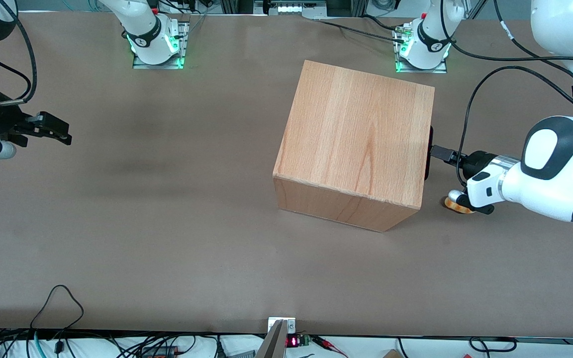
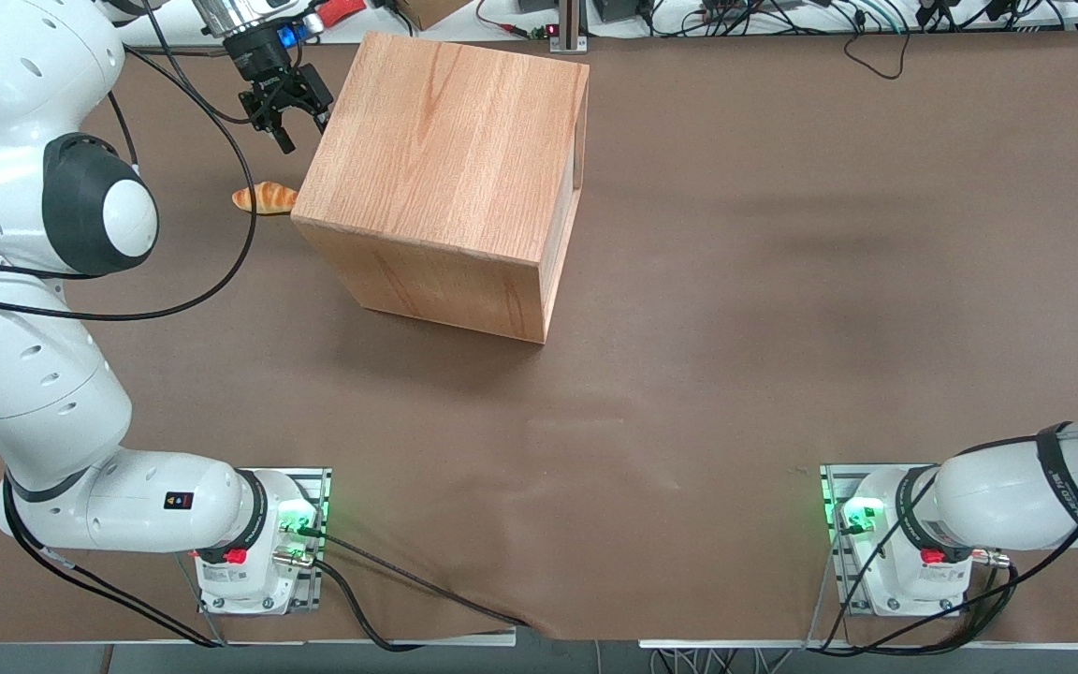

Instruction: Open top drawer with left arm

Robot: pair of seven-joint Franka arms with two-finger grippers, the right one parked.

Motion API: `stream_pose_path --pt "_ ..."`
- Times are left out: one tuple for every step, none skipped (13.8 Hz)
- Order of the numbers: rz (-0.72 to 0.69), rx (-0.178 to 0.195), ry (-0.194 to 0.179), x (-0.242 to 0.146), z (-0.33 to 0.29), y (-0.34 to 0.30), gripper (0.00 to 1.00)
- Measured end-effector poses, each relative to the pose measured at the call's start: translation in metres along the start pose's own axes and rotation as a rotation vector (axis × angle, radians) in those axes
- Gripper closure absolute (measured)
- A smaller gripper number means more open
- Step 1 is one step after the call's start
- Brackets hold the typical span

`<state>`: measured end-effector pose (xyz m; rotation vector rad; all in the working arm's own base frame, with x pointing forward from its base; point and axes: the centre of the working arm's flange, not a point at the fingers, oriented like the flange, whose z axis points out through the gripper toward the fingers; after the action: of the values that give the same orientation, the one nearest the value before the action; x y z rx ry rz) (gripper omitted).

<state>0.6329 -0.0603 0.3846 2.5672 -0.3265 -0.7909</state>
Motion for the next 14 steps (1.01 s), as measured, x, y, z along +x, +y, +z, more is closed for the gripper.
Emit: stream_pose_path --pt "0.001 0.0 -0.001 0.0002 0.0003 0.0004 0.0" --pt "0.001 0.0 -0.001 0.0003 0.0004 0.0003 0.0" --pt "0.001 0.0 -0.001 0.0003 0.0005 0.0003 0.0" --pt "0.001 0.0 -0.001 0.0003 0.0005 0.0003 0.0" --pt "0.001 0.0 -0.001 0.0004 0.0004 0.0004 0.0" --pt "0.001 0.001 -0.001 0.0004 0.0004 0.0006 0.0" --pt "0.002 0.002 0.0 0.0006 0.0004 0.0012 0.0" --pt "0.003 0.004 0.0 0.0011 0.0007 0.0021 0.0" --pt "0.005 0.011 0.003 0.0021 0.0011 0.0036 0.0" --pt "0.006 0.019 0.006 0.0033 0.0015 0.005 0.0" --pt "0.006 0.027 0.007 0.0038 0.0016 0.0054 0.0" --pt "0.009 0.035 0.01 0.0044 0.0016 0.0056 0.0" --pt "0.018 0.04 0.02 0.0056 0.0009 0.0057 0.0" --pt "0.027 0.044 0.028 0.0066 0.0001 0.0054 0.0"
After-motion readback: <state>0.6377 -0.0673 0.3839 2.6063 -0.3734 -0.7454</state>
